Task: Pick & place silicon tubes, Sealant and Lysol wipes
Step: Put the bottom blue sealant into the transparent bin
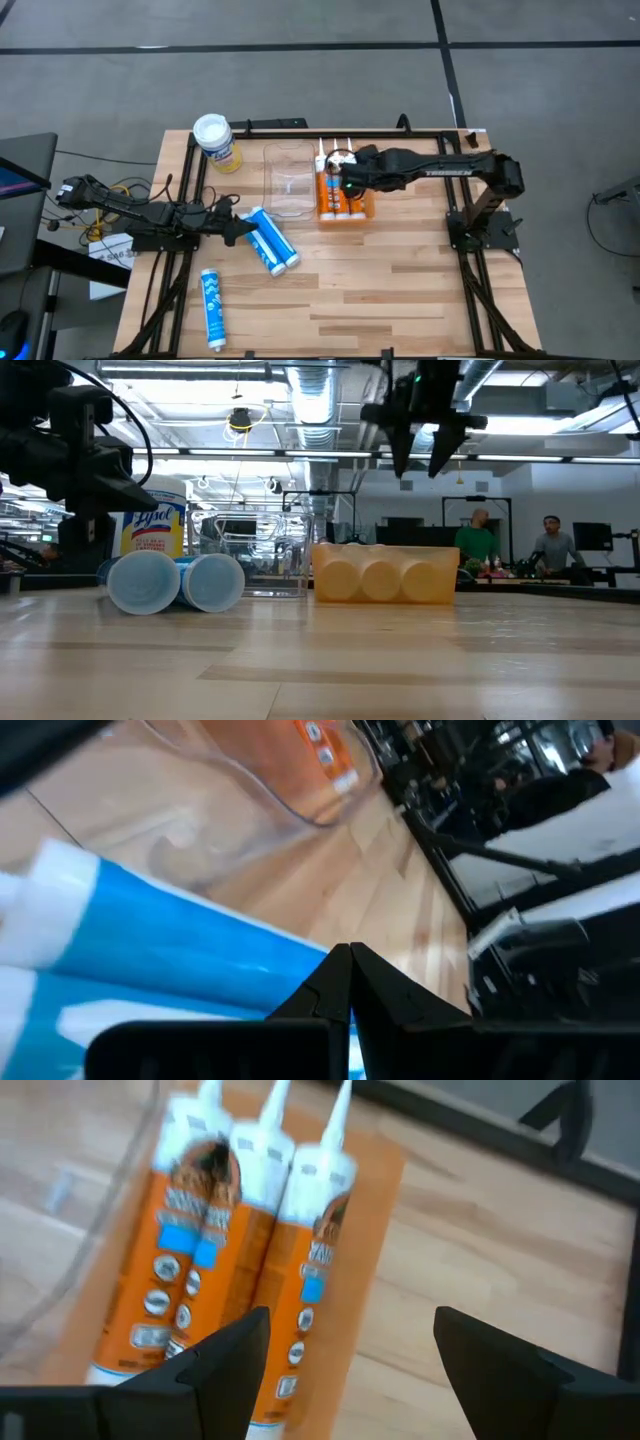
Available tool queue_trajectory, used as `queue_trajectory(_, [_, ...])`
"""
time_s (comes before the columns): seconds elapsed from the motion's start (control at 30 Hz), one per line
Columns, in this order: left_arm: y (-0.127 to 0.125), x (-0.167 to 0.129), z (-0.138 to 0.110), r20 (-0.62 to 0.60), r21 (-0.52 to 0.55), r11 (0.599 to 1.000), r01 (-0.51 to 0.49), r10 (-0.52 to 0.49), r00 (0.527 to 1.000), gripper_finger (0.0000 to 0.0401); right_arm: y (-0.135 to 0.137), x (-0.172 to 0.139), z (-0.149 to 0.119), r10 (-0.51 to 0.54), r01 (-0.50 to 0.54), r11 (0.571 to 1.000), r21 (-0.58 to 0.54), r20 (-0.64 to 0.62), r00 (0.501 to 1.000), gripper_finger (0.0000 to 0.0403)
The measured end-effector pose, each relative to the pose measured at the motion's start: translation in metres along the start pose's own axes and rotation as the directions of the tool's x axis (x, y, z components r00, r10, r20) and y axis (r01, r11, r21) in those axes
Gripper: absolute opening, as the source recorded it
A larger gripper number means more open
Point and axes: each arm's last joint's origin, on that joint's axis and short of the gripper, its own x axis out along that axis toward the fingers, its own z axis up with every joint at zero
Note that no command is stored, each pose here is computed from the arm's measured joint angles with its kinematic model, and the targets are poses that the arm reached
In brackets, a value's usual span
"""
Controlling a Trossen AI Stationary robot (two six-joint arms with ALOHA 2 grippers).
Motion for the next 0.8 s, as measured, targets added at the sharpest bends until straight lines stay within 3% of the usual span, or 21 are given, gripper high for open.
queue_trajectory(0.23, [-0.001,0.0,-0.001,-0.053,0.007,0.999,0.033,-0.032,0.998,0.0,-0.038,-0.048,-0.001,0.018,-0.02,1.0,0.008,0.151,0.988,0.0276])
queue_trajectory(0.43, [-0.002,0.0,-0.001,-0.054,0.027,0.999,0.042,-0.04,0.998,0.0,-0.085,-0.075,-0.026,0.067,-0.081,0.996,0.046,0.251,0.966,0.0276])
queue_trajectory(0.67, [-0.021,-0.003,0.013,0.034,0.132,0.99,0.048,-0.053,0.998,0.0,-0.125,-0.076,-0.074,0.166,-0.214,0.974,0.076,0.403,0.9,0.0276])
queue_trajectory(0.8, [-0.033,-0.007,0.024,0.085,0.173,0.985,-0.019,0.004,0.996,0.0,-0.134,-0.064,-0.099,0.242,-0.303,0.951,0.058,0.468,0.85,0.0276])
